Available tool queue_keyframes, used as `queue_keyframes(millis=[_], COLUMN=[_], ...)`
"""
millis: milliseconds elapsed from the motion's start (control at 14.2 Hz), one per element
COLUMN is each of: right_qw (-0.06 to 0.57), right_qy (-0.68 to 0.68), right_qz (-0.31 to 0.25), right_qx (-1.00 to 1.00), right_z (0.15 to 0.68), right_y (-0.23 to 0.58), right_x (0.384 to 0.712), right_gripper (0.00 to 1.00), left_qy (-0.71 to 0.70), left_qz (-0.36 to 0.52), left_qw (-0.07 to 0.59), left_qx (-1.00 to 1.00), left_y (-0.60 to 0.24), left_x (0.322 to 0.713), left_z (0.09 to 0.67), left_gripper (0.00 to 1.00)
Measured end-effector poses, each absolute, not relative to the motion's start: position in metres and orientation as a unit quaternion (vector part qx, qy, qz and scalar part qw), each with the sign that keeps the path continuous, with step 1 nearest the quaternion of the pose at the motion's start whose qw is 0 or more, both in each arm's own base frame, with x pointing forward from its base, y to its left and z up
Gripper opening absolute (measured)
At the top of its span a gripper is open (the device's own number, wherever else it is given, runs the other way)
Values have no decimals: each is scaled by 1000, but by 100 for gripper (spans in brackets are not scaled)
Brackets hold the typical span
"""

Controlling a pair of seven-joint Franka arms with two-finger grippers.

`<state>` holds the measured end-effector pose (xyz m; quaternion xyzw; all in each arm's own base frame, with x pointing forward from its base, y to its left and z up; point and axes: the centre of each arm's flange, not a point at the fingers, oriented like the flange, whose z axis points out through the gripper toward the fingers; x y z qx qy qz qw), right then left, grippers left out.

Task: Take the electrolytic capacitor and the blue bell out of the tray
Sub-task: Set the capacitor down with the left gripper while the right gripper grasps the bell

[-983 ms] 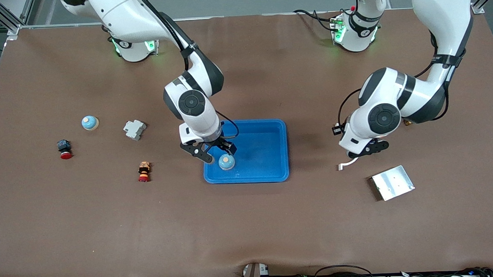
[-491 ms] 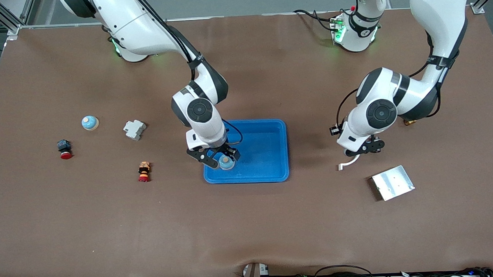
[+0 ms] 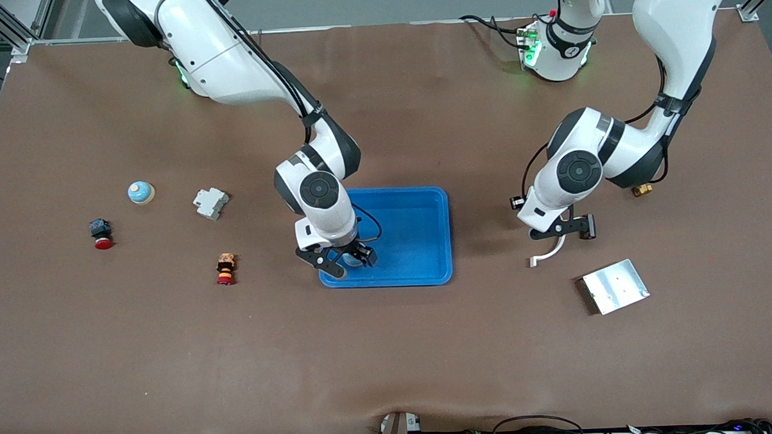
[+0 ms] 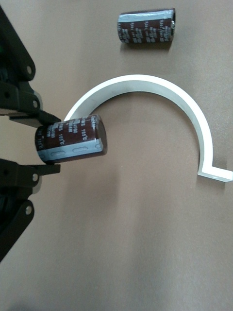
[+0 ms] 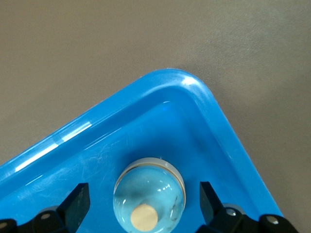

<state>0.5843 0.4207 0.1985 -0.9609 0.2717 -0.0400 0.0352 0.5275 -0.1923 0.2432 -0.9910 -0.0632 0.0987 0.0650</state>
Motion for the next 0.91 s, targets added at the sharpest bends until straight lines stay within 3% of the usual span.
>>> queue_keyframes(millis=[702,842,913], right_qw=[32,32,32], right_qy=[266,266,266], right_qz=[-37,-37,-37], right_qx=[-963,-963,-963], right_z=[184,184,184], right_y=[431,431,431], right_x=[577,577,577], right_gripper=[100,96,89], left_qy=[-39,-37,-36], left_qz=[76,73,74], left_qw=[68,61,60], left_qx=[-994,-995,-995], left_y=[-173,-178,-180], left_x=[545,546,546], left_z=[204,201,200], left_gripper=[34,34,34])
